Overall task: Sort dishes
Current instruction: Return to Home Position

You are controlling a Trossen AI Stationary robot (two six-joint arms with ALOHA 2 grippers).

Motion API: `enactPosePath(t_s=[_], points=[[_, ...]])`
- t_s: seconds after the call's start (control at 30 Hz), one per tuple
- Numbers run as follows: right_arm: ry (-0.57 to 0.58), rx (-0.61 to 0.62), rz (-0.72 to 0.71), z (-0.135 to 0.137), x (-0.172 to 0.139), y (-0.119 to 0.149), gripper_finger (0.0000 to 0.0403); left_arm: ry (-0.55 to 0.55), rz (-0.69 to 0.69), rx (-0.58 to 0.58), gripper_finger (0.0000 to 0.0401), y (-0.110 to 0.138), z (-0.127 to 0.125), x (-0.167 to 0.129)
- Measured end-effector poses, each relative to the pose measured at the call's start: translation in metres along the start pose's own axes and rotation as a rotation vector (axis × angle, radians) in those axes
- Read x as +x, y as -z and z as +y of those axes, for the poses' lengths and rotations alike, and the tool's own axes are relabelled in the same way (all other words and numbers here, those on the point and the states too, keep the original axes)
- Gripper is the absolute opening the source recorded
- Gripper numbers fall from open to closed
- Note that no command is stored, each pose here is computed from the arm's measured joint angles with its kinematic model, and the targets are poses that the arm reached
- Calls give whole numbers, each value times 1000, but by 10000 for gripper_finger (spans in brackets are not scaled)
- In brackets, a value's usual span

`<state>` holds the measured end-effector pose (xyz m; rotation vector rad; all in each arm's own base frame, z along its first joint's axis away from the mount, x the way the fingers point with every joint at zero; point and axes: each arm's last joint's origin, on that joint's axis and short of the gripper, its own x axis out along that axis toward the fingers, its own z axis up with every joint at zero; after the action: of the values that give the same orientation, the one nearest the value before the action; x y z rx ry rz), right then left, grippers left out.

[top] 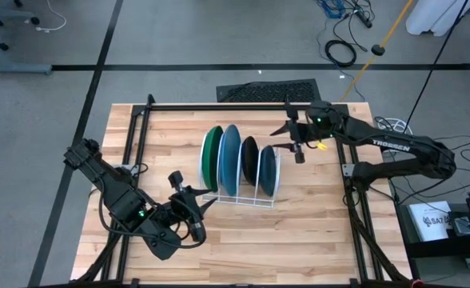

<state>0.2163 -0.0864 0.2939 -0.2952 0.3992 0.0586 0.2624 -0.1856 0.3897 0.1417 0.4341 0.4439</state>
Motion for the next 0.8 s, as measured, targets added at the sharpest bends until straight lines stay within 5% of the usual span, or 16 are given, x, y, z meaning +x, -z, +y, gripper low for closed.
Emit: enactPosePath(t_s=[0.47, 0.8], points=[[-55, 70, -317, 38, -60, -46, 156, -103, -58, 15, 118, -2, 3, 0], [-125, -50, -546, 69, -105, -64, 37, -141, -44, 93, 71, 22, 5, 11]])
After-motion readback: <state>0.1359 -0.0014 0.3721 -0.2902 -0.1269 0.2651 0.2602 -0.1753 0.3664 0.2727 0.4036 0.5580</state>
